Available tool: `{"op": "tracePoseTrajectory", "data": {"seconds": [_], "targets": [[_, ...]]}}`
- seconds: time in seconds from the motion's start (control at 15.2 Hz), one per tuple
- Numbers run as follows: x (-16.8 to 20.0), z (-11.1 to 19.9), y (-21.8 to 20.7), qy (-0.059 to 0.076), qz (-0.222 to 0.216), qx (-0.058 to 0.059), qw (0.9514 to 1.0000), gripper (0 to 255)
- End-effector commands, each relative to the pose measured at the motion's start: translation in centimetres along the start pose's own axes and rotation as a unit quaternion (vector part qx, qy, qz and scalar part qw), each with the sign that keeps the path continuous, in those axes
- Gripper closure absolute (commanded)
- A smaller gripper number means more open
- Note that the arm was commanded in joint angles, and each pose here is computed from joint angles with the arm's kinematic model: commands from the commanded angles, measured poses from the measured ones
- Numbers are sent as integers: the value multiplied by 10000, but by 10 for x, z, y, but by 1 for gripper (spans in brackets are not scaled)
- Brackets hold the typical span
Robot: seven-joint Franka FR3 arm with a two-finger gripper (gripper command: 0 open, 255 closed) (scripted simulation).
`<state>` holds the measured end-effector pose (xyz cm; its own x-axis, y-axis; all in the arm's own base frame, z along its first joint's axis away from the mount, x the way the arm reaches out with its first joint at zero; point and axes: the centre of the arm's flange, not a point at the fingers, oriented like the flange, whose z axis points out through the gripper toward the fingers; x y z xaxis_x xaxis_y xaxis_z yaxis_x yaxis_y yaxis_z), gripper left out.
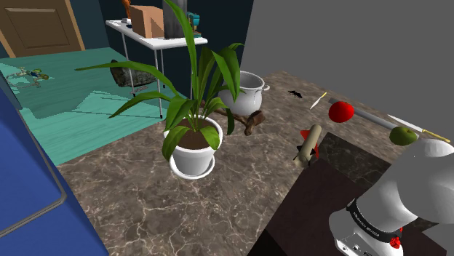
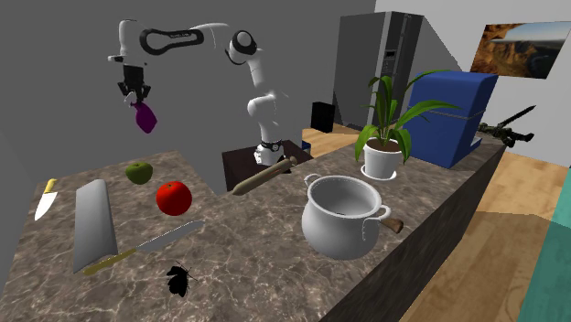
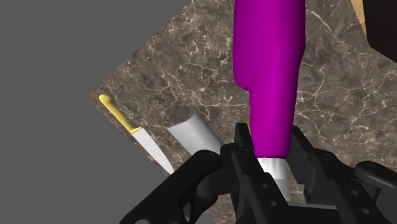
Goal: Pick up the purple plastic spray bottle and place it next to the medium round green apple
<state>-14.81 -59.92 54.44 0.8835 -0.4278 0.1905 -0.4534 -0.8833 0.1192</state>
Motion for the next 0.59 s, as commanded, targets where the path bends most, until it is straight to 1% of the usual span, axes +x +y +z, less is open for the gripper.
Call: {"op": "tracePoseTrajectory", "data": {"seconds": [0.0, 0.53], "targets": [[-3, 11, -2, 2, -1, -3, 10000, 255], [-11, 52, -7, 2, -1, -3, 10000, 255]]}}
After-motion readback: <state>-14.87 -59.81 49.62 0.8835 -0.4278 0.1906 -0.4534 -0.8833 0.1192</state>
